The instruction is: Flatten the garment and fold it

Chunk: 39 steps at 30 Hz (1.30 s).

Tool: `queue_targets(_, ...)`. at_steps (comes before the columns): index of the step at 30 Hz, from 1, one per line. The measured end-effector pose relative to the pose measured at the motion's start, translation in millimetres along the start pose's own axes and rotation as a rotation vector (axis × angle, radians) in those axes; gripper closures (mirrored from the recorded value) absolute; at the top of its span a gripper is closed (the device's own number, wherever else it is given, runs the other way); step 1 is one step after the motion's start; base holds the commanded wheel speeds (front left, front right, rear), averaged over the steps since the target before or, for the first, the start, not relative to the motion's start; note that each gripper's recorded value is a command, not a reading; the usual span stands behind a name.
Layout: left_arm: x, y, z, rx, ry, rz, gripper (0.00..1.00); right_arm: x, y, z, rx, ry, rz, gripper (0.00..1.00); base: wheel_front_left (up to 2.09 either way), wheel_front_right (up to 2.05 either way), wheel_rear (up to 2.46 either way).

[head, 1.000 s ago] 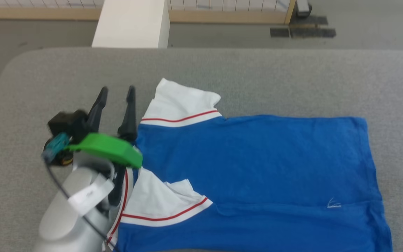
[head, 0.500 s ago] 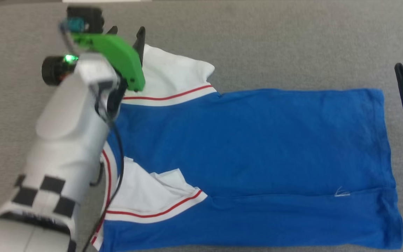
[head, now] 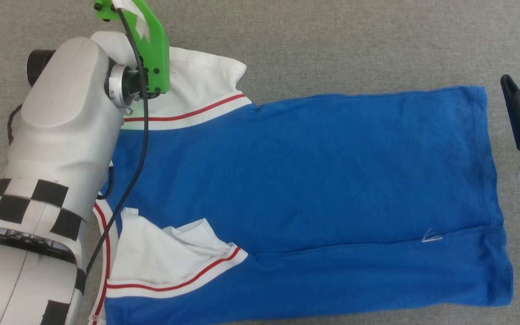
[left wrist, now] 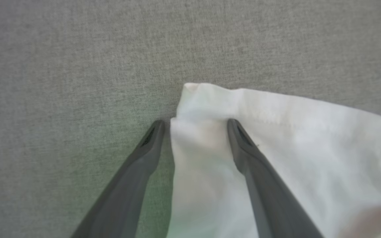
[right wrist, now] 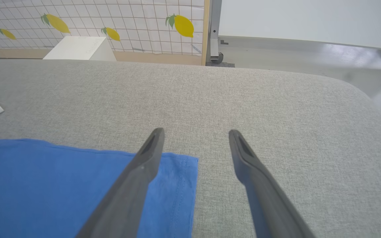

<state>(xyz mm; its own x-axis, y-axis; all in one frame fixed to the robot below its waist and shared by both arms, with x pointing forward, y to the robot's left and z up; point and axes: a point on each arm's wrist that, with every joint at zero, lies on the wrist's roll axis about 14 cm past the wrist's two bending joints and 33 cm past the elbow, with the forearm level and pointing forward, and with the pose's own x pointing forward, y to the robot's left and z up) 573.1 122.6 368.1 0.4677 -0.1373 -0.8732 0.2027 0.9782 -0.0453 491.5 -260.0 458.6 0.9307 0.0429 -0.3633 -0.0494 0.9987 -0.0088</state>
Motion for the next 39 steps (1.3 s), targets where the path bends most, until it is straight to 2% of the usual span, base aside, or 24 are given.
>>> queue_targets(1,1.8,-0.3,-0.2,0.001,0.001,-0.002,0.00,0.3,-0.3,-0.5,-0.001,0.001,-0.001,0.00,0.00,0.00,0.00)
queue_targets(2,3.6,-0.8,-0.5,0.001,0.003,-0.005,0.15,0.7,-0.3,-1.1,-0.003,0.005,0.000,0.00,0.00,0.00,0.00)
queue_targets(3,4.8,-1.9,0.0,-0.006,0.001,-0.013,0.79,1.2,-0.2,-1.4,-0.005,0.007,0.001,0.00,0.00,0.00,0.00)
queue_targets(4,5.0,-1.5,1.2,-0.009,-0.009,-0.017,1.00,1.8,0.0,-0.9,-0.008,0.007,0.002,0.00,0.00,0.00,0.00)
queue_targets(9,-1.4,-9.3,10.7,-0.044,-0.093,-0.076,1.00,3.6,-0.1,-7.2,-0.031,0.077,0.009,0.00,0.00,0.00,0.00)
queue_targets(12,-16.5,-15.7,21.4,-0.085,-0.185,-0.141,1.00,1.2,-9.3,-21.6,-0.058,0.254,-0.012,0.00,0.00,0.00,0.00)
queue_targets(19,-46.7,-19.7,40.0,-0.059,-0.298,-0.179,1.00,10.3,-13.5,-26.7,-0.153,0.477,-0.028,0.00,0.00,0.00,0.00)
queue_targets(26,-63.0,-10.3,40.0,-0.048,-0.339,-0.172,1.00,27.4,8.4,-52.9,-0.253,0.636,0.029,0.00,0.00,0.00,0.00)
queue_targets(33,-62.4,-7.7,28.5,-0.064,-0.332,-0.187,1.00,35.2,16.8,-78.7,-0.265,0.739,0.054,0.00,0.00,0.00,0.00)
queue_targets(34,-62.7,-7.9,27.3,-0.069,-0.332,-0.192,1.00,35.8,16.6,-78.7,-0.261,0.744,0.053,0.65,0.00,0.00,0.00)
queue_targets(36,-64.3,-9.3,26.1,-0.072,-0.335,-0.198,1.00,36.2,17.0,-76.6,-0.253,0.738,0.053,1.00,0.00,0.00,0.00)
queue_targets(39,-72.5,-12.5,30.4,-0.098,-0.369,-0.223,1.00,35.5,21.1,-71.0,-0.226,0.705,0.059,1.00,0.00,0.00,0.00)
